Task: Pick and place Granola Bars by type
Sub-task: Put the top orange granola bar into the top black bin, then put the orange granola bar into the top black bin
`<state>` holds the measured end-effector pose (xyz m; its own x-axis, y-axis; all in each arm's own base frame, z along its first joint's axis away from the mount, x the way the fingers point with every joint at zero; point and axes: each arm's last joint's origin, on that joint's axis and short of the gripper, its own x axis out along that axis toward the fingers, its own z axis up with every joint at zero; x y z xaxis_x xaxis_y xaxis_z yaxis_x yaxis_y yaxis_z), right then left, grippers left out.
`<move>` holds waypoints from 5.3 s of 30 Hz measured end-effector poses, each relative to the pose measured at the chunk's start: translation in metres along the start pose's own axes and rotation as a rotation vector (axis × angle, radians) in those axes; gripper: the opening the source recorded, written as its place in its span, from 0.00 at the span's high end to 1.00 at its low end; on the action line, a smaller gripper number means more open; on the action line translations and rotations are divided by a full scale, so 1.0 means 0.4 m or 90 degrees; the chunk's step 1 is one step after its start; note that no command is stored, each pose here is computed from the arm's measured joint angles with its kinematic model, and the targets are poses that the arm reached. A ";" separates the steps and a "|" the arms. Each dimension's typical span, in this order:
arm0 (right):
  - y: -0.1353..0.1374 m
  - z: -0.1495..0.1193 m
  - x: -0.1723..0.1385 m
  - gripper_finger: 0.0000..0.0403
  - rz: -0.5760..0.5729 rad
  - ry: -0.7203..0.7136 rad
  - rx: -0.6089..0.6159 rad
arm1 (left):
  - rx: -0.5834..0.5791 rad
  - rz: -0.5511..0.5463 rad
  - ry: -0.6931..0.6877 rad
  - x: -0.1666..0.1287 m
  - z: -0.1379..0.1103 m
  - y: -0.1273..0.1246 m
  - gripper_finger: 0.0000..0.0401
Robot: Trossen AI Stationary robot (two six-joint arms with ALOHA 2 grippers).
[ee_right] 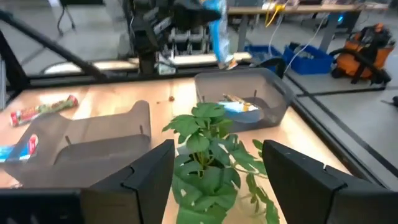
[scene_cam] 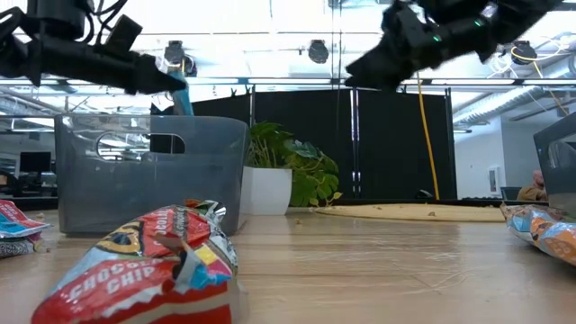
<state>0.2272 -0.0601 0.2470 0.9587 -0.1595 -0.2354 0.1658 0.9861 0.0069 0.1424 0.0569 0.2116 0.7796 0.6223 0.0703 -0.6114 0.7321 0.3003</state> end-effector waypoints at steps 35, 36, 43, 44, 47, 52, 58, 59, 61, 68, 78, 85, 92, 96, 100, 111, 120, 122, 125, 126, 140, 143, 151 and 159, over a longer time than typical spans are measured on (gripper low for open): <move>0.010 -0.207 -0.162 0.42 -0.012 -0.169 0.038 | -0.369 0.109 0.188 -0.005 -0.113 0.100 0.97; 0.010 -0.208 -0.162 0.42 -0.012 -0.167 0.038 | -0.381 0.099 0.192 -0.005 -0.116 0.102 0.97; 0.010 -0.210 -0.161 0.42 -0.012 -0.162 0.041 | -0.433 0.041 0.299 0.001 -0.161 0.092 0.97; 0.010 -0.210 -0.161 0.42 -0.012 -0.162 0.041 | -0.435 0.030 0.309 0.003 -0.166 0.088 0.97; 0.010 -0.210 -0.161 0.42 -0.012 -0.161 0.041 | -0.439 0.008 0.322 0.008 -0.172 0.080 0.97; 0.010 -0.210 -0.161 0.42 -0.012 -0.161 0.041 | -0.437 0.000 0.329 0.010 -0.174 0.075 0.95; 0.010 -0.212 -0.160 0.42 -0.012 -0.154 0.042 | -0.449 0.003 0.329 0.010 -0.174 0.075 0.88; 0.010 -0.213 -0.160 0.42 -0.012 -0.151 0.043 | -0.454 0.004 0.330 0.010 -0.174 0.075 0.88; 0.010 -0.216 -0.159 0.42 -0.013 -0.143 0.044 | -0.457 0.004 0.330 0.010 -0.174 0.075 0.87; 0.010 -0.220 -0.158 0.42 -0.015 -0.133 0.045 | -0.492 -0.046 0.325 0.011 -0.169 0.070 0.86; 0.010 -0.220 -0.158 0.42 -0.015 -0.134 0.054 | -0.499 -0.049 0.292 0.021 -0.151 0.075 0.65; 0.010 -0.220 -0.158 0.42 -0.015 -0.134 0.055 | -0.485 -0.053 0.273 0.030 -0.130 0.082 0.41; 0.009 -0.220 -0.158 0.42 -0.015 -0.134 0.059 | -0.457 -0.100 0.214 0.060 -0.054 0.103 0.26; 0.009 -0.220 -0.158 0.42 -0.015 -0.134 0.060 | -0.430 -0.115 0.194 0.073 -0.009 0.116 0.24; 0.009 -0.220 -0.158 0.42 -0.015 -0.134 0.060 | -0.422 -0.123 0.202 0.077 0.009 0.122 0.24; 0.010 -0.220 -0.158 0.42 -0.014 -0.134 0.061 | -0.414 -0.112 0.395 0.045 -0.054 0.101 0.30; 0.010 -0.220 -0.158 0.42 -0.009 -0.133 0.076 | -0.308 -0.362 0.270 0.051 0.003 0.027 0.41; 0.010 -0.220 -0.158 0.42 -0.009 -0.133 0.078 | -0.282 -0.405 0.218 0.052 0.026 0.004 0.44; 0.012 -0.220 -0.158 0.42 0.010 -0.132 0.102 | -0.231 -0.472 0.133 0.045 0.062 -0.033 0.47; 0.014 -0.219 -0.158 0.42 0.031 -0.132 0.102 | -0.210 -0.496 0.107 0.039 0.072 -0.046 0.48; 0.212 -0.129 -0.119 0.42 0.185 -0.073 -0.070 | -0.120 -0.532 0.028 0.004 0.111 -0.114 0.52; 0.279 -0.107 -0.085 0.42 0.187 -0.005 -0.118 | -0.121 -0.497 0.039 0.007 0.109 -0.112 0.52; 0.447 -0.112 0.011 0.42 0.246 0.200 -0.158 | -0.121 -0.480 0.048 0.008 0.106 -0.111 0.51; 0.539 -0.173 0.051 0.42 0.253 0.391 -0.103 | -0.129 -0.480 0.051 0.008 0.107 -0.111 0.51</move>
<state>0.2666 0.1523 0.1762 0.6297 0.2181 -0.7456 -0.2481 0.9660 0.0730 0.1776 0.0146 0.2391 0.9867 -0.0497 -0.1544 0.0596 0.9964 0.0597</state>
